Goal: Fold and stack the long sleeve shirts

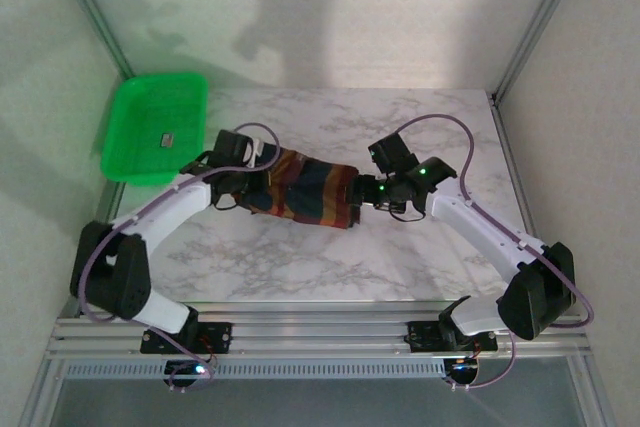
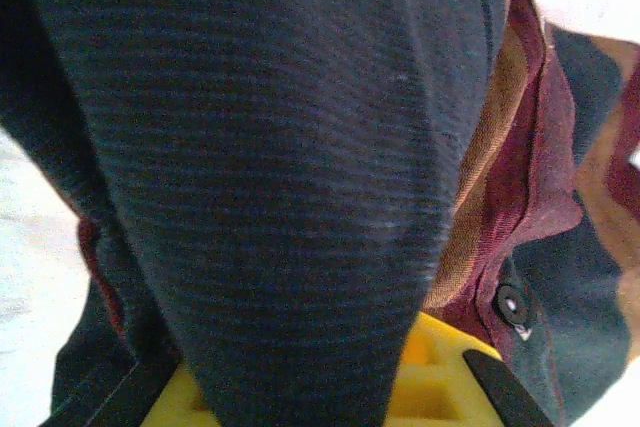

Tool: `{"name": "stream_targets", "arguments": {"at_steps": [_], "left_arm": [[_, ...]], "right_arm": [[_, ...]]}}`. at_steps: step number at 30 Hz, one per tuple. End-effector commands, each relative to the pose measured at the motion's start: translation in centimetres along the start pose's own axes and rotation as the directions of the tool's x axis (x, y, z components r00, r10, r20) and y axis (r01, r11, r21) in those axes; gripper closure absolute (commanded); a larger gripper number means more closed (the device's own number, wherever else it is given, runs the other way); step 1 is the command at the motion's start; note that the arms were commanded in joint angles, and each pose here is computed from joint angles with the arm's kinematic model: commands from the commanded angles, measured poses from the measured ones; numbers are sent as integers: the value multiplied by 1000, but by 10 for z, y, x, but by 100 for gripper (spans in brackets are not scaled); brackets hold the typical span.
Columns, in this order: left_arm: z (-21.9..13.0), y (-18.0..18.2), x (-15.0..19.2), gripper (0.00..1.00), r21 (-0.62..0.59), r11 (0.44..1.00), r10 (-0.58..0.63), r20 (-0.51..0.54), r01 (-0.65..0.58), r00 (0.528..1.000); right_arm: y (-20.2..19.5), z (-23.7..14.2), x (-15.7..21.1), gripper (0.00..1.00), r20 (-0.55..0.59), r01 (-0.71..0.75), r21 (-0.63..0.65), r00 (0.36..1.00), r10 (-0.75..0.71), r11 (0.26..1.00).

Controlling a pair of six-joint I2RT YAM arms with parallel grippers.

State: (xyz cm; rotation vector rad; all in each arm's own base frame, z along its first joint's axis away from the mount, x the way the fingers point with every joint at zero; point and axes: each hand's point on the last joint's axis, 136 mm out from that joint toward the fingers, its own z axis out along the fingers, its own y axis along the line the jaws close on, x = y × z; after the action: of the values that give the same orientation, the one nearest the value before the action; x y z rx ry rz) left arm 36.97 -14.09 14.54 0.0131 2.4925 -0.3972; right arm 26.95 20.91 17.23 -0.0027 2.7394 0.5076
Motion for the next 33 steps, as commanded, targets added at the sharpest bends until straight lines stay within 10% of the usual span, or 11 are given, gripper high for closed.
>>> {"name": "stream_targets", "arguments": {"at_steps": [1, 16, 26, 33], "left_arm": [[-43, 30, -26, 100, -228, 973, 65, 86, -44, 994], [-126, 46, -62, 100, -665, 711, 312, 8, -228, 950], [-183, 35, -90, 100, -797, 496, 464, -93, -345, 881], [-180, 25, -73, 100, -781, 463, 517, -145, -418, 844]], "right_arm": [[-4, -5, 5, 23, -18, 10, -2, 1000, -10, 1000], [0, -15, 2, 20, -40, 42, -32, 998, -43, 999], [-9, -30, 1, 20, -41, 10, -69, 999, -13, 998], [-22, -40, 9, 20, -56, -36, -104, 998, 30, 994]]}}
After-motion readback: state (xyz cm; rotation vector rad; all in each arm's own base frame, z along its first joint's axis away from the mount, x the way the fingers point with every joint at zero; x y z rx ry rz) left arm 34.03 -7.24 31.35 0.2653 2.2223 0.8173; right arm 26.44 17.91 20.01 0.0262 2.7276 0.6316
